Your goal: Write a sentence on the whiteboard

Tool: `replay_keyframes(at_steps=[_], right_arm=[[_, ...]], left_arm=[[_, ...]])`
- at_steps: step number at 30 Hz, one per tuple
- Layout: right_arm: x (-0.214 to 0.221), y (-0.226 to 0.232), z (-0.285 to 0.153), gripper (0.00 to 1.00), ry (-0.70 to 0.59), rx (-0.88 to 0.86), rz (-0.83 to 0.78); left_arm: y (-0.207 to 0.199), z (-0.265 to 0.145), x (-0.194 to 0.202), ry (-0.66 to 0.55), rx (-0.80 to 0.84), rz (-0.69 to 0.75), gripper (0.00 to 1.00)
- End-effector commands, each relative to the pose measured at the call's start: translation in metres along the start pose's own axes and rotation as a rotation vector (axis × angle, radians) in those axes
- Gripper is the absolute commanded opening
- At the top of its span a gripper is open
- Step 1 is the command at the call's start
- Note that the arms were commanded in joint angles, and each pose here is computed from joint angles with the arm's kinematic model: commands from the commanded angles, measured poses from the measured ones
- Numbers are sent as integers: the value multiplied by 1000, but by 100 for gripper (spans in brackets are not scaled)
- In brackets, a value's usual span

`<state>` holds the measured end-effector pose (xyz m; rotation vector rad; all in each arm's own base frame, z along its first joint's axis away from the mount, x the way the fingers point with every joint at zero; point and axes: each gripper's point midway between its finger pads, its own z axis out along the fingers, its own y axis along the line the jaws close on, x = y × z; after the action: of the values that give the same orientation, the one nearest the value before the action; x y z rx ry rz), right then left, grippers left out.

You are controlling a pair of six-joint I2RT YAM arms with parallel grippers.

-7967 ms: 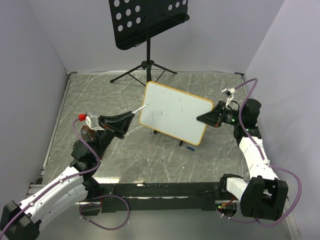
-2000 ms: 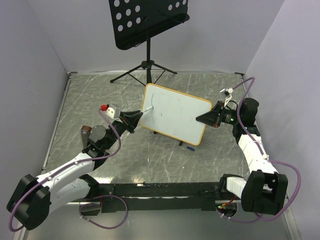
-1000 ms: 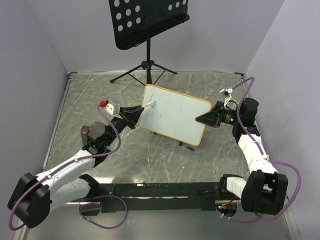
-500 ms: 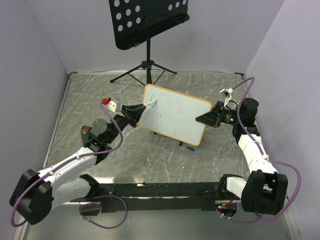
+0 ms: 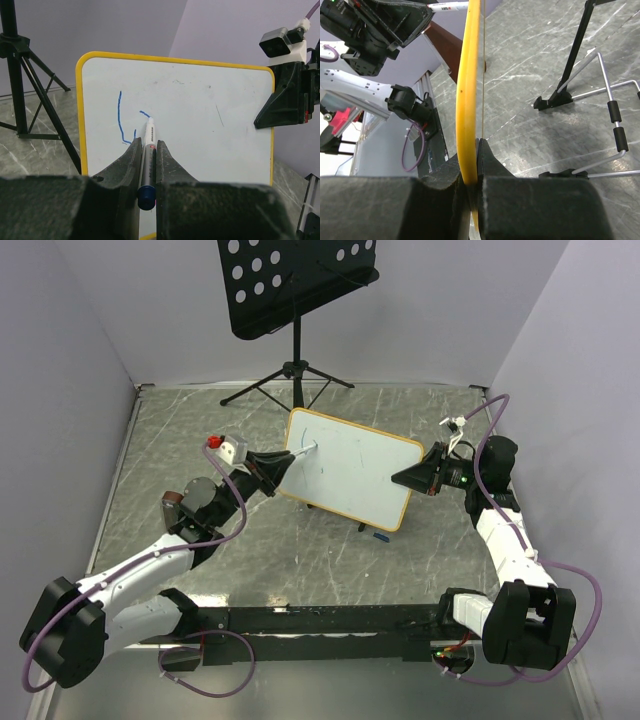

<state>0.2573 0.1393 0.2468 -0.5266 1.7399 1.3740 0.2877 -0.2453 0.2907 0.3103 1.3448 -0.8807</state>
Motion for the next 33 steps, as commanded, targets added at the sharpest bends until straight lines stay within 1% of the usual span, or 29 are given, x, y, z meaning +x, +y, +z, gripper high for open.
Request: replay_keyframes(at_steps=[1,19,27,33], right_arm=[[-7,12,0,0,4,-57,-98],[-7,12,0,0,4,-57,-101],[-7,13,0,0,5,-60,-103],[-7,13,0,0,4,-59,-103]], left_arm=[[-9,2,-10,-13,37,2,1],[2,-17,4,28,-21,4,1],[14,-11,-2,13,-82,17,1],[16,-3,-13,-11,-90,27,1]])
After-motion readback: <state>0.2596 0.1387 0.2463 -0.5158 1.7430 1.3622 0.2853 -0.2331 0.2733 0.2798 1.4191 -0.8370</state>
